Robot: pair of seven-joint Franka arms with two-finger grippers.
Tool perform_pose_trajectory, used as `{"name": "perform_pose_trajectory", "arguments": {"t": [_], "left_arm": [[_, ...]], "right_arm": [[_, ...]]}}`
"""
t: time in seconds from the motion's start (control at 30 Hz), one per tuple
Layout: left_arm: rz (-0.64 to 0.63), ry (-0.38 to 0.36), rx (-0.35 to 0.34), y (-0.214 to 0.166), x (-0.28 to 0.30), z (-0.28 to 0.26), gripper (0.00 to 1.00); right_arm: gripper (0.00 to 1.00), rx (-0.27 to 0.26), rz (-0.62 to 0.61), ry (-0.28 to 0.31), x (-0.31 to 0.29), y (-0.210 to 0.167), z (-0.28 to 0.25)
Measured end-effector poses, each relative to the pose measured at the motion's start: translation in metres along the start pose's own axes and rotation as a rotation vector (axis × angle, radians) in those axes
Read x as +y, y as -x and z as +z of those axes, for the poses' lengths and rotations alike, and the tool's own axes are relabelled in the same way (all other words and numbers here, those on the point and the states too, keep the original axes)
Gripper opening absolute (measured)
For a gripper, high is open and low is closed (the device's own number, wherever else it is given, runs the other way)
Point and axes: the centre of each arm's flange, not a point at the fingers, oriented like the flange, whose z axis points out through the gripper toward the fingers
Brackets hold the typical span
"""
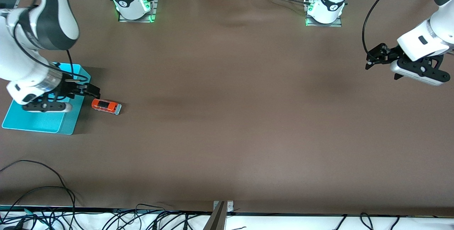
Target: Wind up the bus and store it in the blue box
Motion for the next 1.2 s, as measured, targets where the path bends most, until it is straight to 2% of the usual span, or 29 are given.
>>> {"name": "perform_pose_trajectory", "arguments": {"t": [0.27,0.43,0.6,0.7,0.9,1.2], "left_arm": [[-0.140,-0.004,0.006,0.017,0.016,-0.004,1.00],[-0.128,-0.035,0.004,0.016,0.027,-0.006,1.00],[-0.113,-0.059,0.003,0.013,0.039,-0.005,1.00],[-0.110,-0.060,0.004,0.012,0.042,-0.006,1.00],[-0.112,-0.059,-0.001,0.011,0.042,-0.006,1.00],[-0.113,-0.052,-0.027,0.007,0.040,-0.009,1.00]], "right_arm": [[1.00,0.043,0.000,-0.002,0.000,0.004,0.043],[1.00,0.052,0.002,-0.002,0.000,0.006,0.067],[1.00,0.040,0.027,-0.002,0.002,0.007,0.082],[1.00,0.031,0.115,-0.002,0.005,0.007,0.091],[1.00,0.052,0.352,-0.010,0.009,0.006,0.112],[1.00,0.013,0.727,-0.003,0.013,0.019,0.143]]}}
